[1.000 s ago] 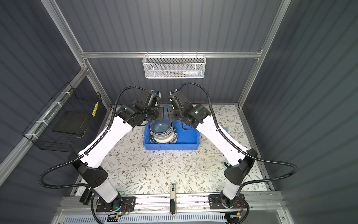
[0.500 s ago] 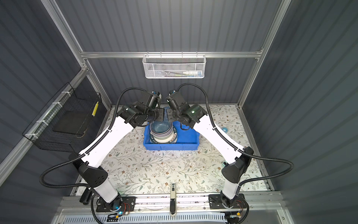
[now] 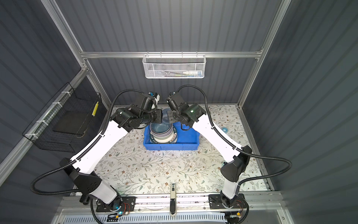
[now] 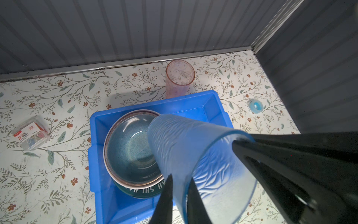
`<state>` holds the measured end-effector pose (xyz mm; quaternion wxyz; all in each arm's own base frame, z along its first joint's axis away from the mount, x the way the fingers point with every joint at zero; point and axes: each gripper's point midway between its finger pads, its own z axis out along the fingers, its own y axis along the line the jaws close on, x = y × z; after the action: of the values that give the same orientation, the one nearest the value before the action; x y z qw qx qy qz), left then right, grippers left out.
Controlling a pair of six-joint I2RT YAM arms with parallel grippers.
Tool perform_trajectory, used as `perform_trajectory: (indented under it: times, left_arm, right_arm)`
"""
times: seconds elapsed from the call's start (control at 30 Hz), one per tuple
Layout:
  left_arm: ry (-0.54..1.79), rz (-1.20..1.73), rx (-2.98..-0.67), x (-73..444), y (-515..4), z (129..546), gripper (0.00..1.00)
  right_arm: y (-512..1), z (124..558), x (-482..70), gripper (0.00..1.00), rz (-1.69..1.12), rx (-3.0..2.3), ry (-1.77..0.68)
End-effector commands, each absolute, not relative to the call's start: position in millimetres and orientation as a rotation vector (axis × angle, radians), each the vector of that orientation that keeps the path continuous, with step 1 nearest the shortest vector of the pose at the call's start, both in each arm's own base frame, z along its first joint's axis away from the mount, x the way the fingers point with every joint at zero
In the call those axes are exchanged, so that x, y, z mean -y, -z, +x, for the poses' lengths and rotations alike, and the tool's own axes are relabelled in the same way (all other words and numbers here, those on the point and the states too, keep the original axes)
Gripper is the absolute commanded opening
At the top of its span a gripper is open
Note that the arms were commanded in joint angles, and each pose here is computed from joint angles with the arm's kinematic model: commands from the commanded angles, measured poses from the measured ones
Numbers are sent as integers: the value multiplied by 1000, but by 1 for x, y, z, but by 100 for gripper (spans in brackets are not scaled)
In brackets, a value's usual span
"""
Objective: Place the mixed dishes into the plastic bin
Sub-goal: 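Hand the pale blue cup from the left gripper to the right gripper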
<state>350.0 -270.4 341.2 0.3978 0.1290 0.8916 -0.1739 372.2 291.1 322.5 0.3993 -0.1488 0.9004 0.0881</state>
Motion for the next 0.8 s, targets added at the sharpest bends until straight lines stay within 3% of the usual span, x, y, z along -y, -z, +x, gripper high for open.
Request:
perform_trajectory:
  times: [0.0,0.53,0.7,0.77]
  left_arm:
    - [509,387,-2254,278,-344,334,16]
    - [622,384,-2242,268,-353,305,38]
    - [702,432,-2220,270,-355,289,55]
    - [681,423,-2221,263,-352,285,67]
  right_arm:
    - [-336,374,-295,1,-367,-2247,-274]
    - [-330,367,-287,0,-384,-2268,-303]
    - [-320,372,-274,0,-365,-2295,-271]
    - [-317,374,-267,0,-359,-2304,-261]
